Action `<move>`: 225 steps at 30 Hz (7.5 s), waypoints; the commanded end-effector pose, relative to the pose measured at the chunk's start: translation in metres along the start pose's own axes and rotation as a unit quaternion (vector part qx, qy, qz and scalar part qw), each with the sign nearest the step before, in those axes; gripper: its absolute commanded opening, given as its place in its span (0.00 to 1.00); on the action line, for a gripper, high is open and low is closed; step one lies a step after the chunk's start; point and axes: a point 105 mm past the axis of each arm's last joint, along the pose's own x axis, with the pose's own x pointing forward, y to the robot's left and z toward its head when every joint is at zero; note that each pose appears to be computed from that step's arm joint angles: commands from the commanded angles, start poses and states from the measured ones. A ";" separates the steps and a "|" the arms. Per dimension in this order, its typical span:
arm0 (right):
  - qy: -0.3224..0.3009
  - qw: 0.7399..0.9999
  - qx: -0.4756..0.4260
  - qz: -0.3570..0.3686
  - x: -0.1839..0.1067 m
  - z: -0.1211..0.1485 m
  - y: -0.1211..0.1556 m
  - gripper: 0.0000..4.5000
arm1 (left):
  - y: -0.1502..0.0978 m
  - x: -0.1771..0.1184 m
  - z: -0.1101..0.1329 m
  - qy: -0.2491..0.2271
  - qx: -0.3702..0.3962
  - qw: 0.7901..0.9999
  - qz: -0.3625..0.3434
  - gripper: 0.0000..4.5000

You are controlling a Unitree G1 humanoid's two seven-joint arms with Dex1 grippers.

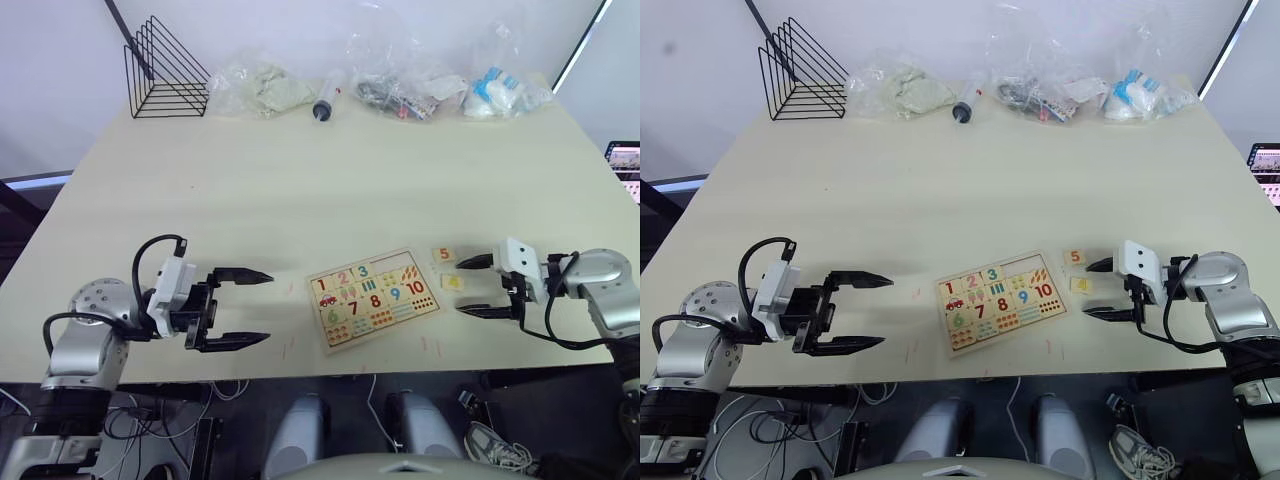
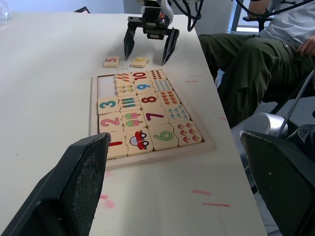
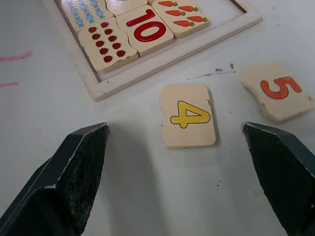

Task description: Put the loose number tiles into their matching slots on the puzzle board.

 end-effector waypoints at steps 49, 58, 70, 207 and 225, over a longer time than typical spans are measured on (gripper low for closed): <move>0.128 0.969 -0.190 0.094 0.051 0.134 -0.015 0.21 | -0.026 -0.002 -0.007 -0.039 -0.023 0.989 0.144 1.00; 0.184 0.954 -0.217 0.092 0.074 0.142 -0.021 0.21 | -0.025 0.001 0.000 -0.039 -0.017 0.991 0.124 1.00; 0.228 0.942 -0.225 0.096 0.081 0.135 -0.023 0.21 | -0.024 0.008 0.010 -0.042 -0.010 0.993 0.109 1.00; -0.225 0.940 0.062 -0.250 -0.015 0.048 -0.003 0.69 | -0.008 -0.028 -0.047 -0.005 -0.053 0.963 0.264 1.00; -0.184 0.909 0.126 -0.353 -0.096 -0.032 0.050 1.00 | -0.025 -0.054 -0.052 0.005 -0.080 0.939 0.334 1.00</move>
